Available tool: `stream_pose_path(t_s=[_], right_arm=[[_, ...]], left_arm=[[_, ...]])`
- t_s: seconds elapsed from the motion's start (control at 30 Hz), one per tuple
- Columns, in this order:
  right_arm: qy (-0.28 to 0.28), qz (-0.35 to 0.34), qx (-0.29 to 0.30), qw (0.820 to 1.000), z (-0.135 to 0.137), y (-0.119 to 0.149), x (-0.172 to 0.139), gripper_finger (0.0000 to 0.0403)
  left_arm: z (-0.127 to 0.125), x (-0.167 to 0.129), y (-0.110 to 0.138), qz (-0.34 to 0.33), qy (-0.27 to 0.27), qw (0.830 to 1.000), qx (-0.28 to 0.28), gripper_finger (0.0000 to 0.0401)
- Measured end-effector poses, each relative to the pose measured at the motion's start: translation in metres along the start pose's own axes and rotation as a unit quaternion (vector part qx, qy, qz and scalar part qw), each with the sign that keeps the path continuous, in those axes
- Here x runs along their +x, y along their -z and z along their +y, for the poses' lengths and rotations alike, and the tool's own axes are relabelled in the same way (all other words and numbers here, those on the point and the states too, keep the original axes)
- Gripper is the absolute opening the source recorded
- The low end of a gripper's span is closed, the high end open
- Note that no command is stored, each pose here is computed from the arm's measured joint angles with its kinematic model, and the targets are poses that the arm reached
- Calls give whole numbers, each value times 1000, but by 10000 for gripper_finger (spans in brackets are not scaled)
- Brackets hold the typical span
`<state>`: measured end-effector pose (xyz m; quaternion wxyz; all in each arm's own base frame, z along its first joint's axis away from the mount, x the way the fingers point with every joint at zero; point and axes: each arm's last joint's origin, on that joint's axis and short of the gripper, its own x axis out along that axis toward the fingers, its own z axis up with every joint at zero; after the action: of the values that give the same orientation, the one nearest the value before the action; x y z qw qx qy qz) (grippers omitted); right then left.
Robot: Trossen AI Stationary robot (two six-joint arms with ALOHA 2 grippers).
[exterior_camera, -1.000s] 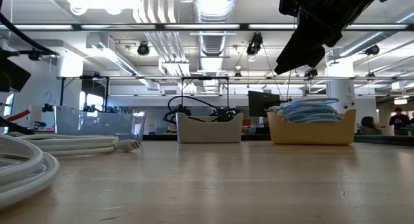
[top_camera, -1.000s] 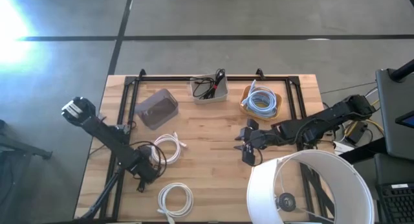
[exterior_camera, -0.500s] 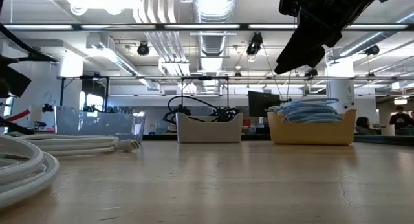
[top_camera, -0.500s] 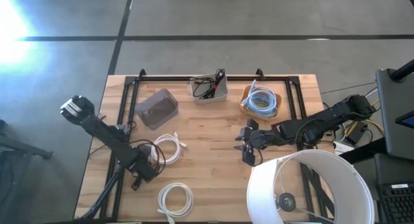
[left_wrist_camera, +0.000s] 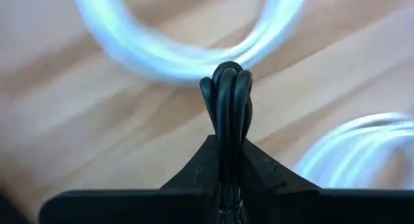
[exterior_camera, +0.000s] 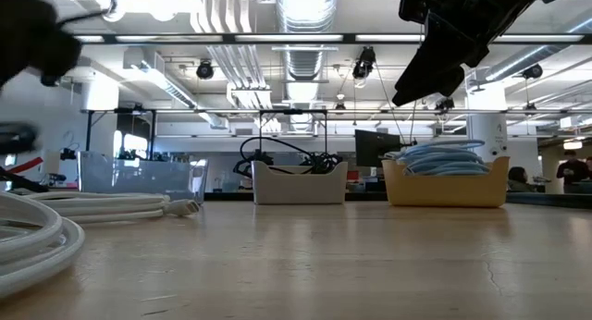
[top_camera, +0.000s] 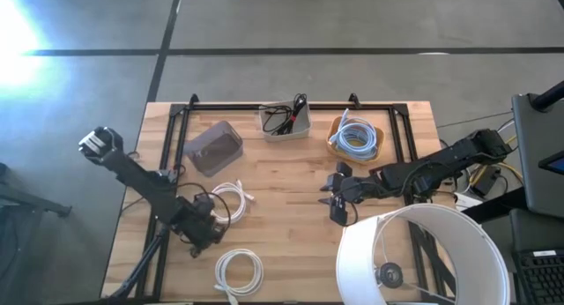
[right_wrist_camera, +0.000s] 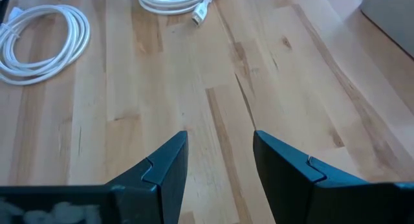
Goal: Pick & Place USB Port
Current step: Put the black usb cable into the white bin
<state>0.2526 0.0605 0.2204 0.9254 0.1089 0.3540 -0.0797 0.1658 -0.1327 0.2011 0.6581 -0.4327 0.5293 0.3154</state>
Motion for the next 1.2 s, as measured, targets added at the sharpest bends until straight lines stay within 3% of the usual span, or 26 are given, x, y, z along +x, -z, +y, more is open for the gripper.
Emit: stream_pose_path(t_s=[0.1, 0.27, 0.4, 0.53, 0.7, 0.83, 1.03, 1.2], right_arm=[[0, 0, 0, 1000, 0, 0, 0, 171], [-1, -2, 1, 1000, 0, 0, 0, 171], [-5, -12, 3, 1000, 1, -2, 0, 171], [-13, -28, 7, 1000, 2, -6, 0, 171], [-15, -32, 7, 999, 3, -6, 0, 171], [-14, -33, 6, 999, 3, -6, 0, 171], [-2, -39, 5, 999, 2, -7, 0, 171], [-3, -40, 5, 999, 2, -7, 0, 171]], left_arm=[[-16, -23, -6, -69, 55, 995, 44, 44], [-39, -56, -24, -203, 98, 966, 127, 43], [-49, -73, -50, -296, 75, 936, 174, 42], [-53, -86, -85, -392, 21, 904, 167, 42], [-56, -95, -136, -451, -42, 867, 206, 43], [-62, -100, -176, -490, -38, 835, 246, 44], [-62, -94, -237, -514, -3, 810, 283, 45], [-59, -70, -284, -535, -36, 789, 301, 47]])
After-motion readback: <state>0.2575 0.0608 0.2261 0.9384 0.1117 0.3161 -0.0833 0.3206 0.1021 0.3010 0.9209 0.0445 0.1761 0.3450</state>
